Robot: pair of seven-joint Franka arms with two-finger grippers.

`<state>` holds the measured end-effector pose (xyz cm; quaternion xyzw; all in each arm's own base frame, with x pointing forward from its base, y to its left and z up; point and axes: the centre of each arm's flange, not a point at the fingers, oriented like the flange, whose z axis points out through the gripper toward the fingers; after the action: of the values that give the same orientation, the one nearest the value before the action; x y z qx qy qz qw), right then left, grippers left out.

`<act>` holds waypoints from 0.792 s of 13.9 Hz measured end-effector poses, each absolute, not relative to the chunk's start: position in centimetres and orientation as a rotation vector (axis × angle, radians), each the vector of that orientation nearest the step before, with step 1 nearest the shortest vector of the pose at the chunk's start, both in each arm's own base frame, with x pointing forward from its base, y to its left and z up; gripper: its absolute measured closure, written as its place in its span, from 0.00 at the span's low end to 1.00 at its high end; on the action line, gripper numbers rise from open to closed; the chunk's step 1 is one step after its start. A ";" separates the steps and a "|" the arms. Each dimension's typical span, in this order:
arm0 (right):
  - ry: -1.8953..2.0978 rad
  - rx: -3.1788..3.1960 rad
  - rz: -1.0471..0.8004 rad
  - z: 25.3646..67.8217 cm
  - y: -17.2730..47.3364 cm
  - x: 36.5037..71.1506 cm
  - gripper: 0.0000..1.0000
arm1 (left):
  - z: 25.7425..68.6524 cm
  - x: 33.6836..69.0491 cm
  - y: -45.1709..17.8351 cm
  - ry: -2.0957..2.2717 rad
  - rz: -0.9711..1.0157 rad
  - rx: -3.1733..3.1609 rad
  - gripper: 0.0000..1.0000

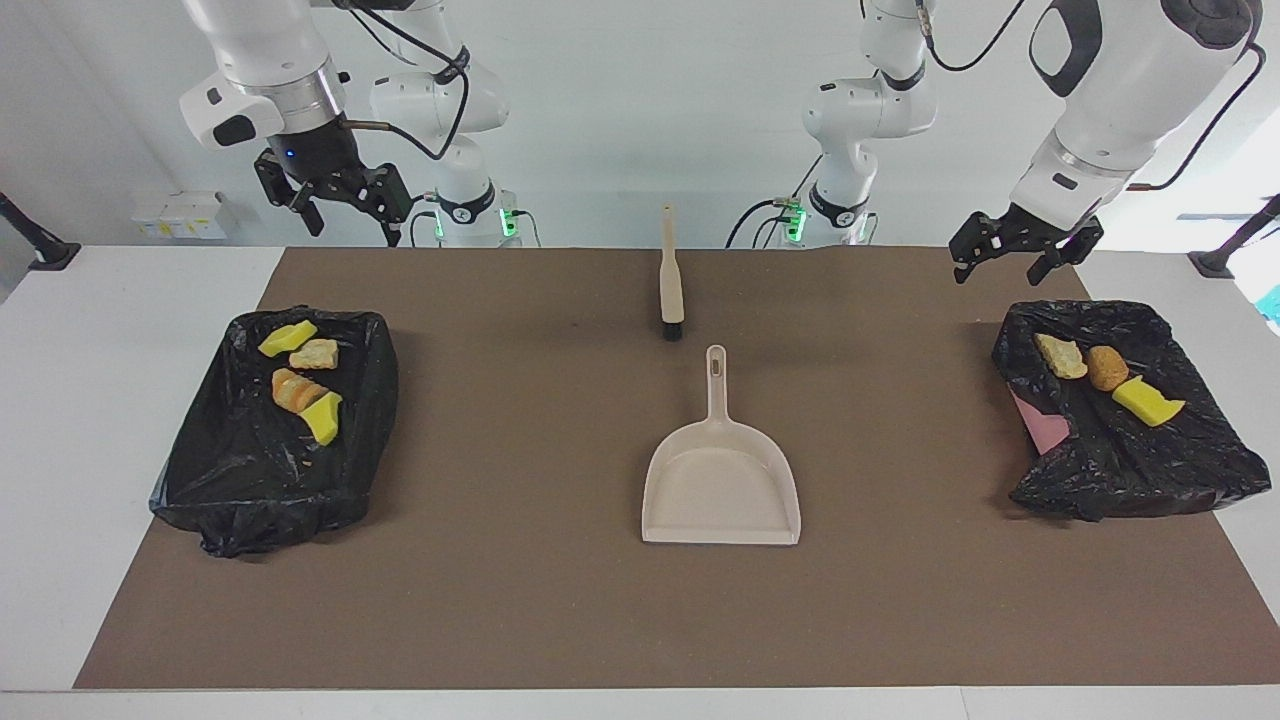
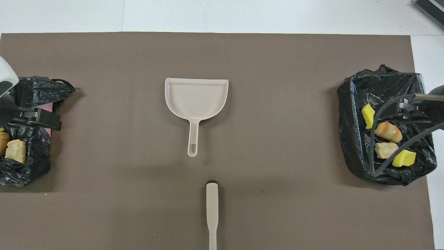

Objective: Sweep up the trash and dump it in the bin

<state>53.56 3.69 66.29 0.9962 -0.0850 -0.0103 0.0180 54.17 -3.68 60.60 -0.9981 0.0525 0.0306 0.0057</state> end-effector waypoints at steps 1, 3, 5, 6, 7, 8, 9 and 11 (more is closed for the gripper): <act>-0.264 3.094 -0.032 66.3 3.7 53.6 0.00 | 60.6 54.2 -3.7 0.166 0.095 -3.124 0.00; -0.264 3.094 -0.032 66.3 3.7 53.6 0.00 | 60.6 54.2 -3.5 0.159 0.094 -3.124 0.00; -0.264 3.094 -0.032 66.3 3.7 53.6 0.00 | 60.6 54.2 -2.9 0.142 0.094 -3.126 0.00; -0.264 3.094 -0.032 66.3 3.7 53.6 0.00 | 60.7 54.2 -2.7 0.136 0.094 -3.126 0.00; -0.264 3.094 -0.032 66.3 3.7 53.6 0.00 | 60.7 54.2 -2.6 0.133 0.094 -3.126 0.00; -0.264 3.094 -0.032 66.3 3.7 53.6 0.00 | 60.7 54.2 -2.5 0.133 0.094 -3.126 0.00; -0.264 3.094 -0.032 66.3 3.7 53.6 0.00 | 60.7 54.3 -2.6 0.133 0.090 -3.126 0.00; -0.264 3.094 -0.032 66.3 3.7 53.6 0.00 | 60.9 54.4 -2.8 0.140 0.069 -3.126 0.00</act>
<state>53.56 3.69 66.29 0.9962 -0.0850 -0.0103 0.0180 54.39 -2.81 60.90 -0.9987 0.0447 0.0222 0.0056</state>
